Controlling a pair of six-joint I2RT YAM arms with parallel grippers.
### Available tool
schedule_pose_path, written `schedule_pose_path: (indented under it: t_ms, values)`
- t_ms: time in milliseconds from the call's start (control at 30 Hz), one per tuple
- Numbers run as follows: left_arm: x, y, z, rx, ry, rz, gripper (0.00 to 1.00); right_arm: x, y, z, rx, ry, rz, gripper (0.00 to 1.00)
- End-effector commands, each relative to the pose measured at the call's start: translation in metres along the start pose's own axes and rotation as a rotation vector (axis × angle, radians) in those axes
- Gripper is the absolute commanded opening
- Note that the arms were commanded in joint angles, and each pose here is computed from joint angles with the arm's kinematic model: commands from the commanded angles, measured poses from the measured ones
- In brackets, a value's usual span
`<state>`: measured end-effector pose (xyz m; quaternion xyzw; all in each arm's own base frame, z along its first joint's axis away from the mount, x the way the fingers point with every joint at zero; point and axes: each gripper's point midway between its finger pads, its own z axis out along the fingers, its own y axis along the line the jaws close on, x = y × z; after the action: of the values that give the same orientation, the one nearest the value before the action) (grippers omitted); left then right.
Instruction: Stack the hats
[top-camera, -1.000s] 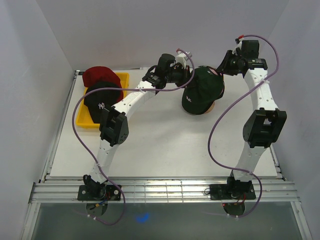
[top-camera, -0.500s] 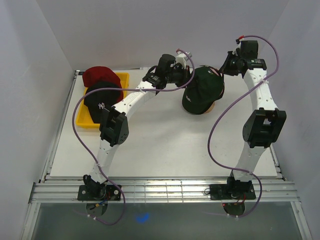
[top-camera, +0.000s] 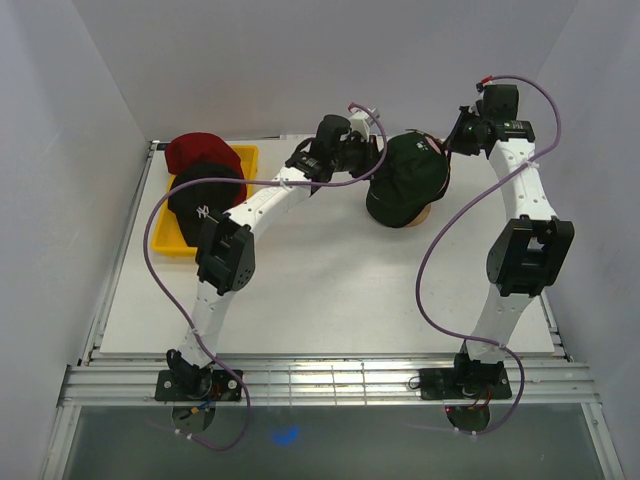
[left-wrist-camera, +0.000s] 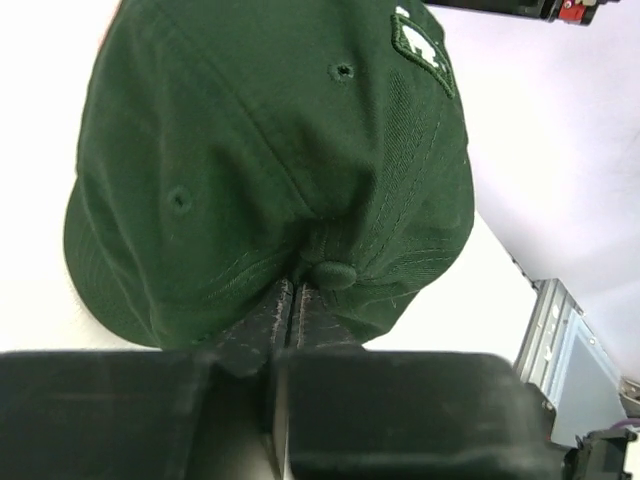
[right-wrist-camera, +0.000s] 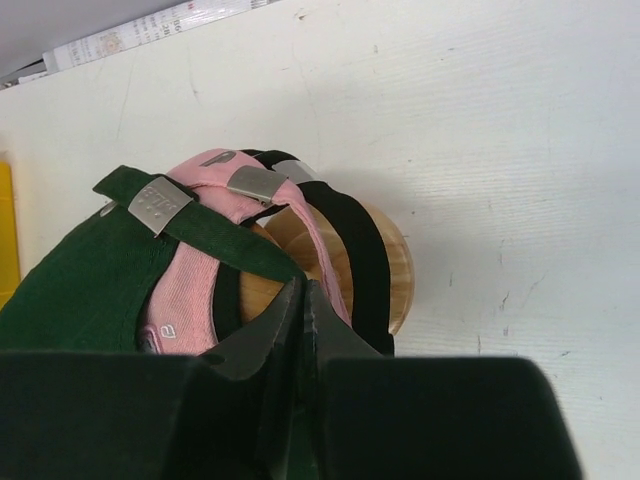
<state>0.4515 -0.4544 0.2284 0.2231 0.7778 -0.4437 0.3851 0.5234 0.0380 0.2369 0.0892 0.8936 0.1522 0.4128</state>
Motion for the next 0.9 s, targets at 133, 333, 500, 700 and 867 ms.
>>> schedule_pose_path:
  t_ms: [133,333,500,700,867]
  values:
    - [-0.044,-0.036,-0.037,-0.004,-0.120,0.034,0.41,0.006,-0.037,-0.005,0.106,0.014,0.028,0.08]
    - [-0.055,-0.038,-0.046,-0.026,-0.179,0.040,0.57,0.005,-0.040,-0.006,0.107,0.009,0.030,0.08]
    - [-0.062,-0.033,-0.054,-0.074,-0.243,0.015,0.59,0.009,-0.043,0.000,0.101,0.026,0.037,0.08]
    - [-0.061,-0.016,-0.056,-0.167,-0.286,-0.032,0.58,0.013,-0.040,0.007,0.076,0.035,0.045,0.08]
    - [-0.065,0.025,-0.063,-0.388,-0.356,-0.121,0.56,0.014,-0.038,0.008,0.062,0.037,0.049,0.08]
